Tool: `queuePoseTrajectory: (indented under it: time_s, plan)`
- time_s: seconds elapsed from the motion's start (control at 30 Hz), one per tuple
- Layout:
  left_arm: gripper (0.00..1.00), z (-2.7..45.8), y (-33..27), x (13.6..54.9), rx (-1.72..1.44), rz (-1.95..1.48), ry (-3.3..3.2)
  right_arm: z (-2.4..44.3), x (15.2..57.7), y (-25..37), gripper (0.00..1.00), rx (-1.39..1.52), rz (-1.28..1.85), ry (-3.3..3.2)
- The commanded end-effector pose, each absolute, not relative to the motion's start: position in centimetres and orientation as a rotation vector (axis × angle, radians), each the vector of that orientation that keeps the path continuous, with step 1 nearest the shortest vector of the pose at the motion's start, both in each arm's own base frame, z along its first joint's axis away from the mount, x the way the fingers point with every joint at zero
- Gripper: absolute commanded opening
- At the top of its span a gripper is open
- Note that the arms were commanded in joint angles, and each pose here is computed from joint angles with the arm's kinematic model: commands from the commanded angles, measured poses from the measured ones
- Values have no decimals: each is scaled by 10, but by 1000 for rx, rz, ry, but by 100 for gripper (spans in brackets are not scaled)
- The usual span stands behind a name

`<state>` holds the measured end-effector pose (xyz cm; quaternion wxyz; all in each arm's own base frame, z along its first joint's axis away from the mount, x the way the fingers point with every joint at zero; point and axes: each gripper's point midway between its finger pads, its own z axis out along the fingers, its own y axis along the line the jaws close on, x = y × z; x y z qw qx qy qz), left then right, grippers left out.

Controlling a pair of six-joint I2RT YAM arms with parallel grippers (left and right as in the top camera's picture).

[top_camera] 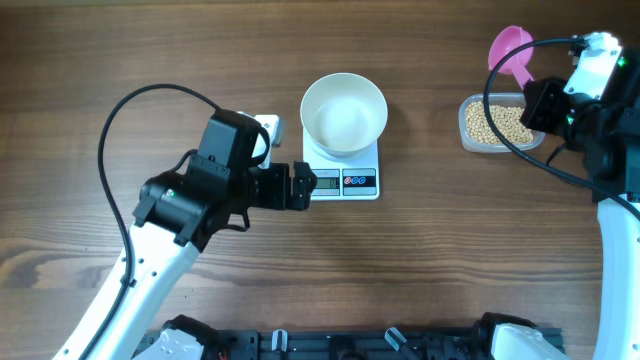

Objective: Scoop item into bowl and weigh 150g on scale
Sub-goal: 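Move the left gripper forward beside the scale near the bowl, then lower the pink scoop with the right gripper into the soybeans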

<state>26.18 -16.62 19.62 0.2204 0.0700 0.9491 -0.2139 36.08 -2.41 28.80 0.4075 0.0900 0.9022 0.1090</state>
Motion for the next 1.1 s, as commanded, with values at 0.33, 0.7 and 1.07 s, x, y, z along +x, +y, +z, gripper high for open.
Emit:
queuePoseTrajectory:
  time_s: [0.33, 0.7, 1.07]
  plan:
    - [100, 189, -176, 263, 245, -634, 2639, 295, 362, -22, 4, 191, 281, 2255]
    - [100, 189, -175, 264, 243, -625, 2636, 295, 362, -22, 4, 192, 282, 2256]
    - [100, 189, -175, 264, 243, -625, 2636, 294, 361, -22, 5, 193, 283, 2263]
